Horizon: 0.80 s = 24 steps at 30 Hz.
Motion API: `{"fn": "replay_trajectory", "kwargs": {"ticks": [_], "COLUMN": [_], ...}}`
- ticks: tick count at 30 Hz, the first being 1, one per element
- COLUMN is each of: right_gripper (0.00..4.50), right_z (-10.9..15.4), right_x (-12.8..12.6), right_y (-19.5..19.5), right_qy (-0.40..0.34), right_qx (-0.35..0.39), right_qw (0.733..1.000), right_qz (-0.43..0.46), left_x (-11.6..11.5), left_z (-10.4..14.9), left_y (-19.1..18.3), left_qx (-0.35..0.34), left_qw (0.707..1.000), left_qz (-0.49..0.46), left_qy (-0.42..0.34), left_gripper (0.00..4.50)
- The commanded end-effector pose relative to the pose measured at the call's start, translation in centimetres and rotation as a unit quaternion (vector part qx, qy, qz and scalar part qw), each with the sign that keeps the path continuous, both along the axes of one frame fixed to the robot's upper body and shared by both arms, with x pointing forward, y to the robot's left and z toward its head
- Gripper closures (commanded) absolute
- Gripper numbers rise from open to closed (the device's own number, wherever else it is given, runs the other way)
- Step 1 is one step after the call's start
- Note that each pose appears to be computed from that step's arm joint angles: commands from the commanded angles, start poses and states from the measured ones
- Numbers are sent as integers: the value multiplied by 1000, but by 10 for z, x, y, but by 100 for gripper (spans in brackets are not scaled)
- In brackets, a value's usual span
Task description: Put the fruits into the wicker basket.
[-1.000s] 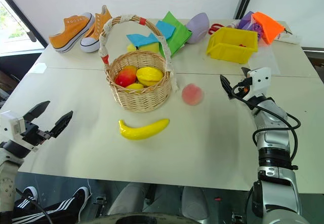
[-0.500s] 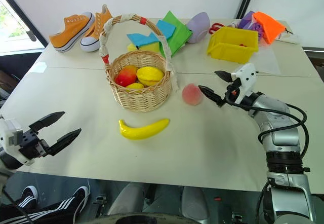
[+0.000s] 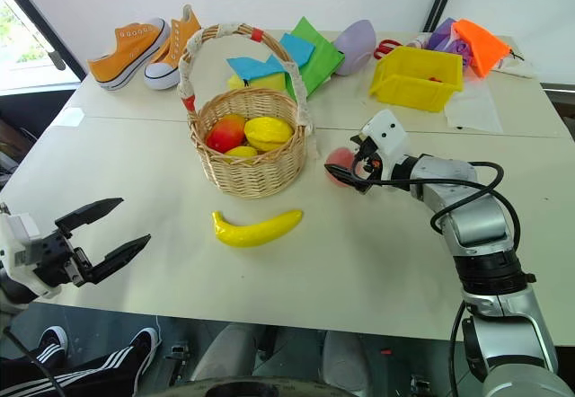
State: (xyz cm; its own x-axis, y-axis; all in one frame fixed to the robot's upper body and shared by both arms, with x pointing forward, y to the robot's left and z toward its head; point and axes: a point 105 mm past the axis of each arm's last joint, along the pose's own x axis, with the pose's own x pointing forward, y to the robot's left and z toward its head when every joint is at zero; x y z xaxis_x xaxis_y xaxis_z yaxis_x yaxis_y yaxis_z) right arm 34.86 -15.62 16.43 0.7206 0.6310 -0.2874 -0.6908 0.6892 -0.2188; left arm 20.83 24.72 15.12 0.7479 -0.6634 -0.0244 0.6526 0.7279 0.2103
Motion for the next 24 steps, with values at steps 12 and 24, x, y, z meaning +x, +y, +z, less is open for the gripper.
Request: {"fn": "replay_trajectory", "kwargs": {"ticks": [12, 24], "right_gripper": [7, 31], "right_z": [-12, -29], "right_x": [5, 14], "right_y": [6, 7], "right_qy": [-2, 4], "right_qx": [-35, -41], "right_qw": [999, 999], "right_qz": [-13, -27], "left_x": [2, 0], "left_z": [4, 2], "left_y": [-10, -10], "left_qx": [-8, -10], "left_qw": [1000, 1000], "left_qz": [-10, -9], "left_qy": [-21, -20], "left_gripper": [0, 0]}}
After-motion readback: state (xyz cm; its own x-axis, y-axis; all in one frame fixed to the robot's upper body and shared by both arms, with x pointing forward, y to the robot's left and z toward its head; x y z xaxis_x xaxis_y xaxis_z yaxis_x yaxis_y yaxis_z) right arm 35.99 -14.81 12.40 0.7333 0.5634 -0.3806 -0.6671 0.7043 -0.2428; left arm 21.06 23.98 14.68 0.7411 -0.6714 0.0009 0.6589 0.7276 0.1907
